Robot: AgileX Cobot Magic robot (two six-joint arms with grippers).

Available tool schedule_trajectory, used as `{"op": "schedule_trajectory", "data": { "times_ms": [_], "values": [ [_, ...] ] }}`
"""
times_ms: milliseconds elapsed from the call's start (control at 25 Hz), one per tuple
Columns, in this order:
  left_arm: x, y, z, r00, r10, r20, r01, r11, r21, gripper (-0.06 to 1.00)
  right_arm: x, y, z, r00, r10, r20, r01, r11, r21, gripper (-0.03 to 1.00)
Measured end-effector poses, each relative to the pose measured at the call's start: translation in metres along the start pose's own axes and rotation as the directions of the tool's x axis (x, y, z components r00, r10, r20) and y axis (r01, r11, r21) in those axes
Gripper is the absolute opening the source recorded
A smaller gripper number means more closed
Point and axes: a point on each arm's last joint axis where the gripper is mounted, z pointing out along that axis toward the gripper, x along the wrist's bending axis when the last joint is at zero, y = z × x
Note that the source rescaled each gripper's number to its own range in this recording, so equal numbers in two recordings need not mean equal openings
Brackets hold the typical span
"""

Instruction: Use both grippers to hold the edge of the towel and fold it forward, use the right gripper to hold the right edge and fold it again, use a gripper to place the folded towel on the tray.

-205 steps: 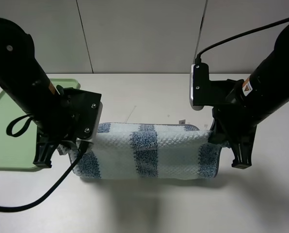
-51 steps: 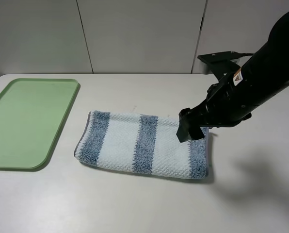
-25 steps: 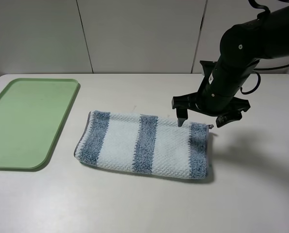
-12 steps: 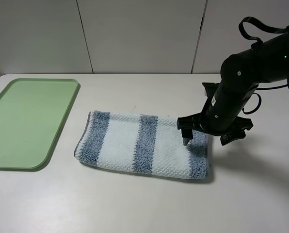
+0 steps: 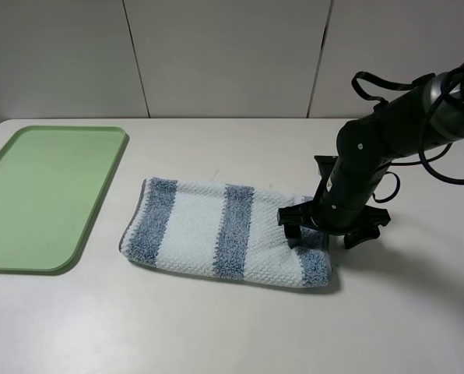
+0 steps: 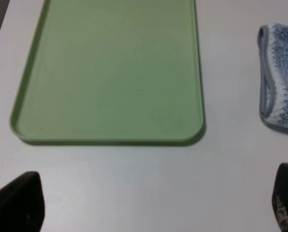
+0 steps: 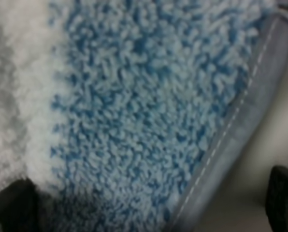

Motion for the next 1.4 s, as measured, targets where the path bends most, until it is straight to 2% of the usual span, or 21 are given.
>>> {"op": "schedule_trajectory", "data": {
  "times_ms": [400,440,560,680,720,1080,1280,1400],
  "values": [
    [0.0,0.0,0.0,1.0,0.0,0.0,0.0,1.0,0.0,0.93,0.0,0.0,0.006,1.0,-0.011,0.011,0.011,1.0,0.019,1.0],
    [0.0,0.0,0.0,1.0,0.0,0.0,0.0,1.0,0.0,0.93,0.0,0.0,0.006,1.0,-0.016,0.01,0.016,1.0,0.019,0.95],
    [0.0,0.0,0.0,1.0,0.0,0.0,0.0,1.0,0.0,0.93,0.003,0.002,0.007,1.0,-0.01,-0.006,0.01,1.0,0.001,0.65],
    [0.0,0.0,0.0,1.0,0.0,0.0,0.0,1.0,0.0,0.93,0.006,0.003,0.007,0.999,0.026,-0.036,-0.027,1.0,-0.012,0.18],
    [0.0,0.0,0.0,1.0,0.0,0.0,0.0,1.0,0.0,0.93,0.007,0.003,0.007,0.998,0.036,-0.042,-0.037,0.999,-0.01,0.1],
    [0.0,0.0,0.0,1.0,0.0,0.0,0.0,1.0,0.0,0.93,0.008,0.003,-0.002,0.999,0.018,-0.045,-0.019,0.999,-0.027,0.09],
    [0.0,0.0,0.0,1.0,0.0,0.0,0.0,1.0,0.0,0.93,-0.002,-0.002,-0.017,1.0,-0.014,0.009,0.014,1.0,0.002,0.09],
    [0.0,0.0,0.0,1.0,0.0,0.0,0.0,1.0,0.0,0.93,-0.006,-0.002,-0.032,0.999,-0.027,0.025,0.028,1.0,-0.015,0.09]
  ]
}}
